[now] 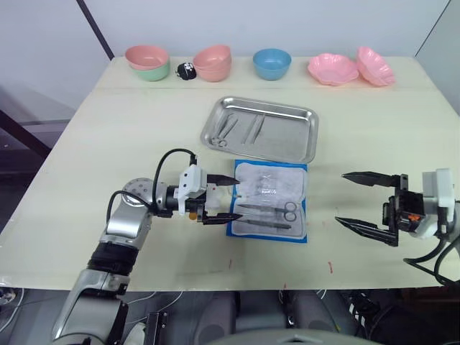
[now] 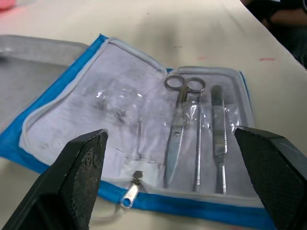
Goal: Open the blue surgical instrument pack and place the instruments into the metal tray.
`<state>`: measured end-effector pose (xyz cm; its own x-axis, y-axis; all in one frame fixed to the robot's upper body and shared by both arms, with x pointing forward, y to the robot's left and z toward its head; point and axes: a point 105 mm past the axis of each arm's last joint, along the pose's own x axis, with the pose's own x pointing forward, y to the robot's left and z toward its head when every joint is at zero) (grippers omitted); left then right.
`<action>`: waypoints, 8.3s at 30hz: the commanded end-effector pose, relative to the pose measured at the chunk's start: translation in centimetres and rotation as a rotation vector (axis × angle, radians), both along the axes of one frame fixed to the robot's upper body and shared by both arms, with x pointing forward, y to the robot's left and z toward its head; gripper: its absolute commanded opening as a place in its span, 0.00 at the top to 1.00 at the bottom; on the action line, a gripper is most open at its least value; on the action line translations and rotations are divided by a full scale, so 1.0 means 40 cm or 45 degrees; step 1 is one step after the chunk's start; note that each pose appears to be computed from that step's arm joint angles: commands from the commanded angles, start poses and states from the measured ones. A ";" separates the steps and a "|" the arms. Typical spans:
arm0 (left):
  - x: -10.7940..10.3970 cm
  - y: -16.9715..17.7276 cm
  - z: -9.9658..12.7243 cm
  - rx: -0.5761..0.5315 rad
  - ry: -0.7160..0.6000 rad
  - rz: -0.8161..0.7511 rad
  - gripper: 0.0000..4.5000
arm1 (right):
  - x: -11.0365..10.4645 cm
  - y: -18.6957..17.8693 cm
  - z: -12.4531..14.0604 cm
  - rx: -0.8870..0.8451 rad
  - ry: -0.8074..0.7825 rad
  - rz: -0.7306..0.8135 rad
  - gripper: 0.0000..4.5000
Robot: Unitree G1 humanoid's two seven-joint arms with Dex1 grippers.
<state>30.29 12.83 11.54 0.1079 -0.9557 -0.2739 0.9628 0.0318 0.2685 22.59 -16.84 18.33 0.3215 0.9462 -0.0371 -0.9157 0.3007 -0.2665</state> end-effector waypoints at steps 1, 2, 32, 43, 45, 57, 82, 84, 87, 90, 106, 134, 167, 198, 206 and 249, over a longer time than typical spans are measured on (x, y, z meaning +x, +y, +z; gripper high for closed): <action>0.008 0.005 0.000 0.080 -0.079 -0.111 0.00 | -0.008 0.008 0.014 0.001 -0.047 0.015 0.01; 0.011 0.006 -0.004 0.099 -0.090 -0.129 0.00 | -0.008 0.008 0.014 0.002 -0.047 0.015 0.01; -0.044 0.011 -0.195 0.258 0.252 -0.271 0.00 | -0.013 0.034 0.016 0.005 -0.057 0.021 0.01; -0.065 -0.027 -0.271 0.298 0.449 -0.205 0.00 | -0.003 0.063 0.013 -0.030 -0.049 0.034 0.01; -0.065 -0.031 -0.277 0.290 0.476 -0.181 0.00 | -0.002 0.064 0.012 -0.032 -0.043 0.029 0.01; -0.081 -0.035 -0.284 0.291 0.490 -0.190 0.00 | 0.016 0.073 -0.006 -0.052 -0.021 -0.006 0.01; -0.084 -0.031 -0.292 0.307 0.461 -0.203 0.00 | 0.120 0.149 -0.132 -0.393 0.073 -0.053 0.01; -0.081 -0.036 -0.287 0.283 0.446 -0.198 0.00 | 0.124 0.160 -0.137 -0.389 0.076 -0.046 0.01; -0.072 -0.047 -0.262 0.199 0.413 -0.198 0.00 | 0.126 0.169 -0.141 -0.384 0.077 -0.037 0.01; -0.067 -0.047 -0.239 0.175 0.345 -0.209 0.00 | 0.127 0.171 -0.140 -0.372 0.079 -0.041 0.01; -0.026 -0.080 -0.171 0.025 0.231 -0.102 0.00 | 0.117 0.170 -0.136 -0.345 0.093 -0.046 0.01; -0.001 -0.078 -0.251 0.275 0.391 -0.032 0.00 | 0.104 0.131 -0.129 -0.341 0.144 -0.098 0.01; -0.026 -0.063 -0.281 0.354 0.382 -0.166 0.00 | 0.084 0.060 -0.076 -0.397 0.056 -0.109 0.01; -0.044 -0.088 -0.293 0.274 0.390 -0.220 0.00 | 0.167 0.205 -0.236 -0.821 0.191 -0.121 0.42; -0.060 -0.096 -0.309 0.246 0.395 -0.239 0.00 | 0.151 0.211 -0.248 -0.844 0.232 -0.080 1.00; -0.078 -0.117 -0.347 0.286 0.446 -0.226 0.00 | 0.122 0.144 -0.146 -1.184 0.165 -0.120 1.00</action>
<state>31.49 7.51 5.05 -0.0613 -0.9405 -0.3341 0.9701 -0.1348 0.2017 27.52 -11.36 11.19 0.3143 0.4620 -0.8293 -0.9482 0.1094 -0.2984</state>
